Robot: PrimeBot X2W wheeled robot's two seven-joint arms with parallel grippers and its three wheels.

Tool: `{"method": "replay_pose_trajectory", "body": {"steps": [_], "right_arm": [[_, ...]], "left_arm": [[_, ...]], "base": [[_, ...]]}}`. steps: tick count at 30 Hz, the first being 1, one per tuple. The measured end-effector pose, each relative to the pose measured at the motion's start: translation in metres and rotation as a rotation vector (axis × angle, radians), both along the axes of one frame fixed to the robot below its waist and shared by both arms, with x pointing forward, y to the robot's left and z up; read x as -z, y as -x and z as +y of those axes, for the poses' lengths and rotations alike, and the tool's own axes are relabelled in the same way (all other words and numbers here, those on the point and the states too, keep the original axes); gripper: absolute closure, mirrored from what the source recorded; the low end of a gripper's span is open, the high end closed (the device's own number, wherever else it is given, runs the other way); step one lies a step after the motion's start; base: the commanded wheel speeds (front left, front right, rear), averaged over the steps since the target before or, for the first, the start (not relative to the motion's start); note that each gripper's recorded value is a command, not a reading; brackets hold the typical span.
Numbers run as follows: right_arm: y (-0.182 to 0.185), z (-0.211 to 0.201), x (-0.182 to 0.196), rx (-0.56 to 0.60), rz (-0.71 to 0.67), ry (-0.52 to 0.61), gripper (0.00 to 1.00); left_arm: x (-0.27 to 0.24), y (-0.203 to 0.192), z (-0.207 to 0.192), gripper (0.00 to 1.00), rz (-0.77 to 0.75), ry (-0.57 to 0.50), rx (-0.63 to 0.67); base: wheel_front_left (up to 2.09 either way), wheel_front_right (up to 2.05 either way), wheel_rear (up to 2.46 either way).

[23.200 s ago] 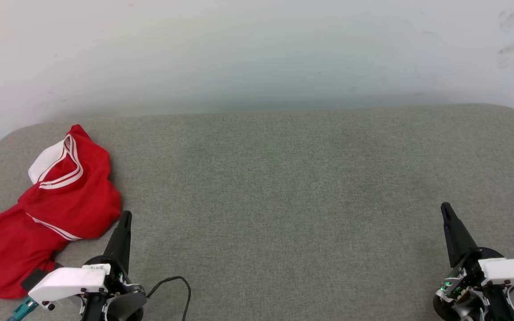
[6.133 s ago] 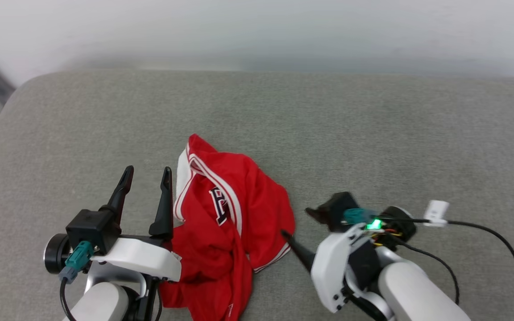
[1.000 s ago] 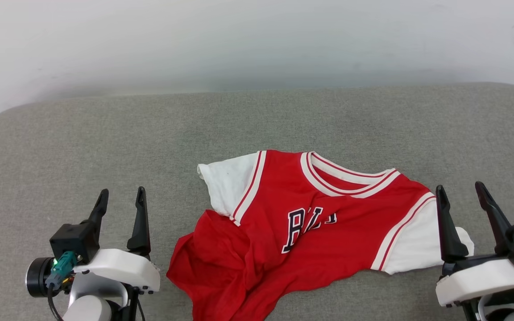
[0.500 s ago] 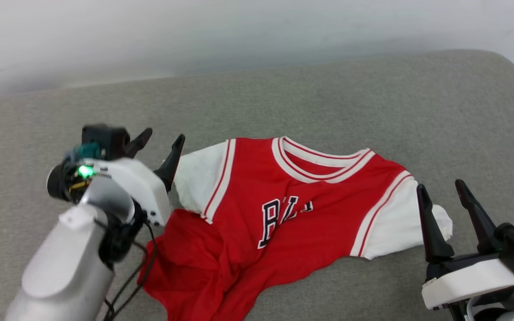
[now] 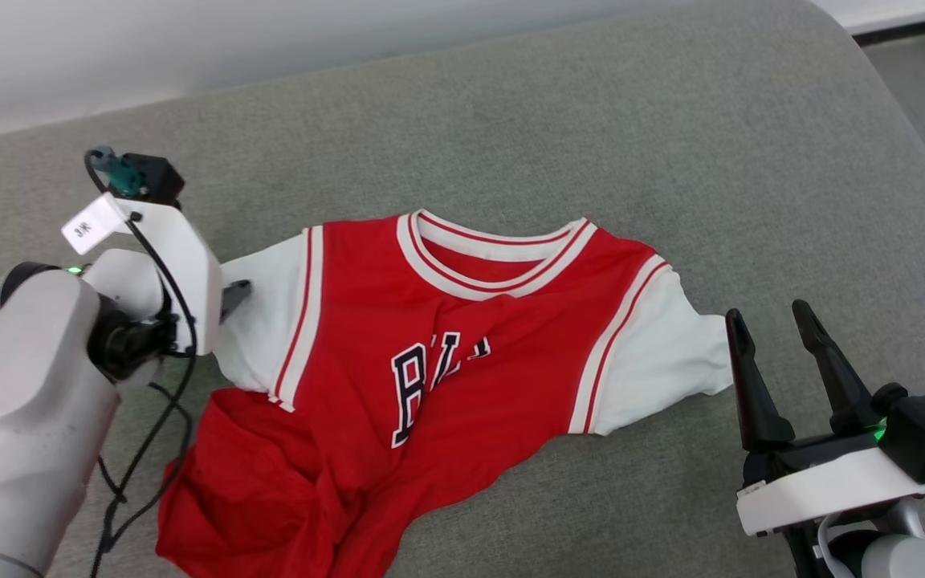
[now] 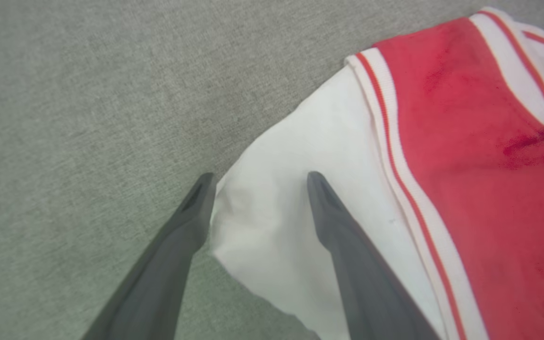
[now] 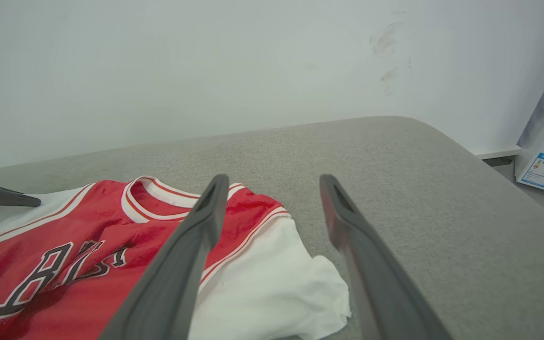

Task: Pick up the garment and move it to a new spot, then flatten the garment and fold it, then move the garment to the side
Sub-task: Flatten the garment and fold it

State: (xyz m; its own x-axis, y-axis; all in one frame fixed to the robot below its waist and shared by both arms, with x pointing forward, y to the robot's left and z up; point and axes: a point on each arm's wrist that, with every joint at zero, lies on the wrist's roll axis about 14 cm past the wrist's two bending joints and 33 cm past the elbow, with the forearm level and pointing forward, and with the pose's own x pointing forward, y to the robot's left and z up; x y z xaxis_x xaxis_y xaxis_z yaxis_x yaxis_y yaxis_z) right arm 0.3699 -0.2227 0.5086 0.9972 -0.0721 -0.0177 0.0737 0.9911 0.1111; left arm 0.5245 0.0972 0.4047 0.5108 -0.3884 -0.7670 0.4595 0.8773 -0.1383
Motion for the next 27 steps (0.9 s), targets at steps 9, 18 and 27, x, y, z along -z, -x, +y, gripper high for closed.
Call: {"method": "replay_pose_trajectory", "body": {"steps": [9, 18, 27], "right_arm": [[-0.004, -0.009, 0.016, 0.029, 0.031, -0.007, 0.00], [-0.009, -0.009, 0.025, 0.031, 0.053, -0.055, 0.00], [-0.009, -0.014, 0.054, 0.046, 0.174, -0.140, 0.00]], "left_arm": [[0.039, 0.006, 0.006, 0.00, 0.210, -0.132, 0.046], [0.042, 0.012, -0.003, 1.00, 0.196, -0.119, 0.088], [0.005, -0.016, 0.005, 1.00, -0.088, 0.006, -0.019]], "base": [[0.00, 0.00, 0.00], [0.00, 0.00, 0.00], [0.00, 0.00, 0.00]]}}
